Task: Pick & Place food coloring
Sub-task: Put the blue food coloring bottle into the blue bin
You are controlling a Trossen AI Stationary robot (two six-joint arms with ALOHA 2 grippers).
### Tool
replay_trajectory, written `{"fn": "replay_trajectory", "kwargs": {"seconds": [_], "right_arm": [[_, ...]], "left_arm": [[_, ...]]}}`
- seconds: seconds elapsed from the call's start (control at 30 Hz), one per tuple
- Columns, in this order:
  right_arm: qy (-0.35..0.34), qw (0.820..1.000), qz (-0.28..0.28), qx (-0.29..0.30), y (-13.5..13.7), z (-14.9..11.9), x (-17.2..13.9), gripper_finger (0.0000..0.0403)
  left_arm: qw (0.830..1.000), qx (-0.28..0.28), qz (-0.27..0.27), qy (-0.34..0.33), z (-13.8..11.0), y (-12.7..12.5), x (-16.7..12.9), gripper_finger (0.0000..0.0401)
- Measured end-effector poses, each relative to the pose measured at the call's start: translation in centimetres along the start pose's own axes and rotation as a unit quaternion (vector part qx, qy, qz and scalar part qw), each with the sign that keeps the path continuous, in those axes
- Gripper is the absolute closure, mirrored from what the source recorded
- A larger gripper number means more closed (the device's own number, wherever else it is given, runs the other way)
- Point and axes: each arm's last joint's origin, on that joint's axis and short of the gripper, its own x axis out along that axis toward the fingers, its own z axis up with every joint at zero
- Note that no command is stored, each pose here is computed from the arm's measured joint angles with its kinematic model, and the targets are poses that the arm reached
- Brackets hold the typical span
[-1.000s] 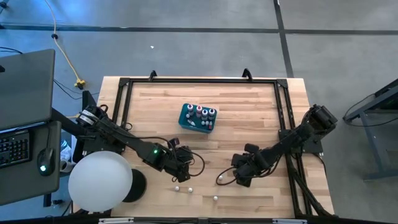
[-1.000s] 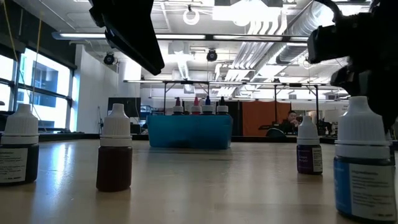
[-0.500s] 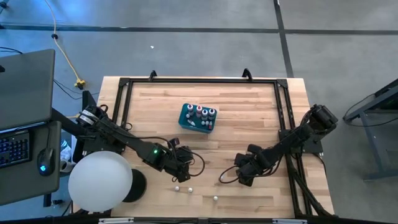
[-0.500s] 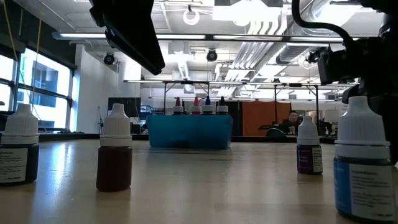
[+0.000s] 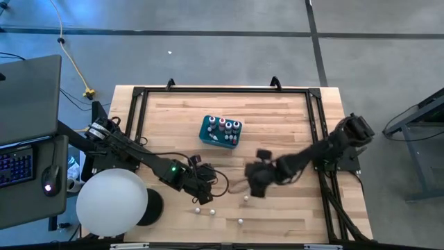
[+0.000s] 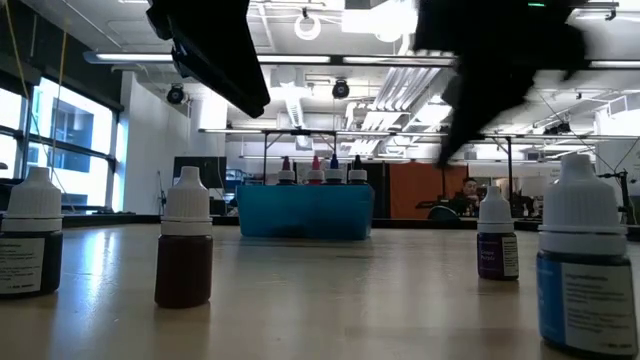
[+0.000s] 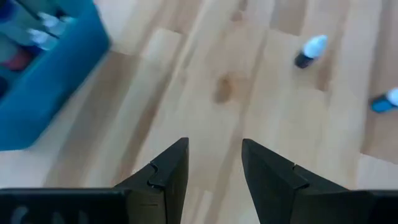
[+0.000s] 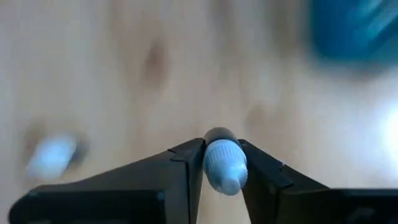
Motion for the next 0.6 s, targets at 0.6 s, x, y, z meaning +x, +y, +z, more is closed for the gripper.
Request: {"fn": "replay_trajectory", "kwargs": {"seconds": [0.6], "right_arm": [[-0.091,0.995,0.037,0.029,-14.3,6.7,6.6,0.0338]], "left_arm": [[0.999,0.014,-0.03,0.021,-0.8,-1.4,2.8,0.0256]]}}
